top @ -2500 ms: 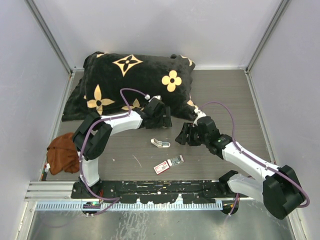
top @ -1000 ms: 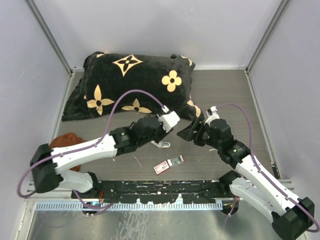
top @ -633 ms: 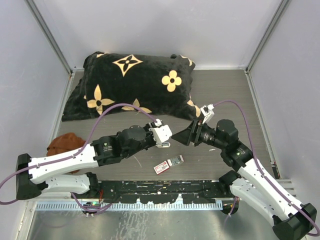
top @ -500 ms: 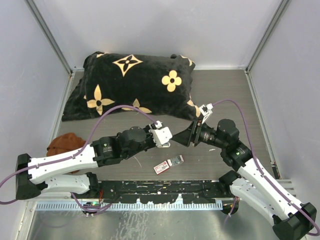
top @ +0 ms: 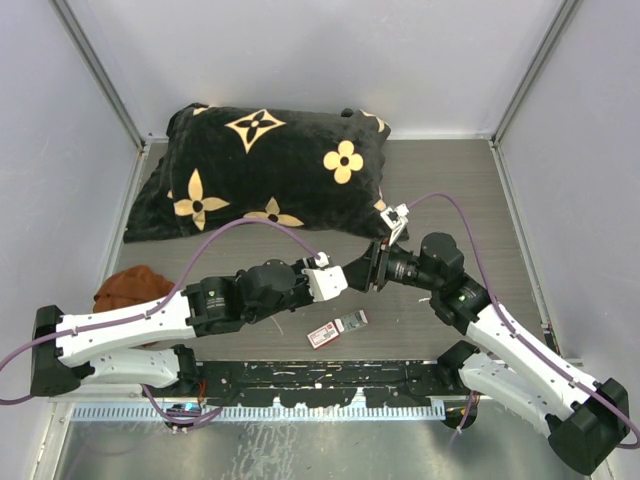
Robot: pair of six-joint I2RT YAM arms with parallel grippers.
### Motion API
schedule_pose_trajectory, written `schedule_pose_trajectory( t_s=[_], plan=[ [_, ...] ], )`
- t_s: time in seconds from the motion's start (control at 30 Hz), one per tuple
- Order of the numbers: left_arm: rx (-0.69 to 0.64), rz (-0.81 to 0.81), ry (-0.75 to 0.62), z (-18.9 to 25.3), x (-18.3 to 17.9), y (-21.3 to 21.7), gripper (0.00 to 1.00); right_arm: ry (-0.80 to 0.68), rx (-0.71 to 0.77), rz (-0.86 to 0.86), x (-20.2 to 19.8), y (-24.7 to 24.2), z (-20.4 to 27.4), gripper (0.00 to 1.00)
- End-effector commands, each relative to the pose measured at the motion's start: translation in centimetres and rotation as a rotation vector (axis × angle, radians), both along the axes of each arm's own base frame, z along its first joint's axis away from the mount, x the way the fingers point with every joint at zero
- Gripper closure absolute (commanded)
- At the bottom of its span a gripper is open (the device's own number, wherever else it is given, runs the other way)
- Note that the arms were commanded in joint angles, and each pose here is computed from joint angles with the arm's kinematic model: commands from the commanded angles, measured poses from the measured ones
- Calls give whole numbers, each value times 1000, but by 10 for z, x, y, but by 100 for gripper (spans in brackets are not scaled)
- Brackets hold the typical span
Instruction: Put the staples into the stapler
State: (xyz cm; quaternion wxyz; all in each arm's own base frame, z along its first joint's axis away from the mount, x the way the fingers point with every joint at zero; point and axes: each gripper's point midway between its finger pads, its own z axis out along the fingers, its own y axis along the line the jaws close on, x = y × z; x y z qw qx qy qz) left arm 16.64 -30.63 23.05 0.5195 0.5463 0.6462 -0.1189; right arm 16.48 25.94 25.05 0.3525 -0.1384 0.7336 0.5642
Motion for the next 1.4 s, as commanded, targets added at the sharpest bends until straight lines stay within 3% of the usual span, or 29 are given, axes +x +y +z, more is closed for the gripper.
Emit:
schedule_pose_trajectory(
  t_s=[0.0, 0.33, 0.4, 0.47, 0.5, 0.6, 0.63, 0.67, 0.83, 0.93, 1.0, 1.1, 1.2, 1.37],
  plan=[
    [-85, -18, -16, 29, -3, -8, 85, -88, 32, 5, 4, 11, 18, 45],
    [-88, -22, -17, 27, -3, -15, 85, -69, 1, -11, 12, 19, 3, 55],
    [-89, -14, -19, 27, -2, -15, 85, -68, 2, -3, 12, 20, 2, 61],
    [-92, -3, -21, 28, 0, -15, 84, -72, -2, 5, 11, 20, 1, 75],
    [-97, 13, -25, 29, 2, -14, 78, -77, -8, 5, 11, 20, 1, 82],
    [-114, 40, -19, 33, 3, -12, 37, -112, -39, -9, 13, 16, -1, 97],
    [-128, 46, -10, 34, 2, -11, 28, -128, -48, -14, 14, 15, 0, 99],
    [-146, 52, 4, 36, 1, -10, 22, -148, -54, -17, 15, 14, 2, 99],
    [-277, 105, 76, 56, -7, 7, 14, -242, -103, -45, 22, 8, -3, 99],
    [-382, 186, 179, 75, -6, 18, 10, -302, -139, -59, 28, 6, -9, 99],
    [-418, 261, 323, 75, -5, 23, 10, -332, -166, -71, 33, 5, -12, 99],
    [-428, 377, 500, 73, 0, 23, 16, -409, -191, -68, 37, 8, -14, 99],
    [-456, 444, 570, 74, 5, 17, 24, -502, -185, -59, 37, 11, -14, 99],
    [-502, 512, 647, 60, 18, 9, 28, -622, -148, -51, 25, 17, -10, 99]
  ],
)
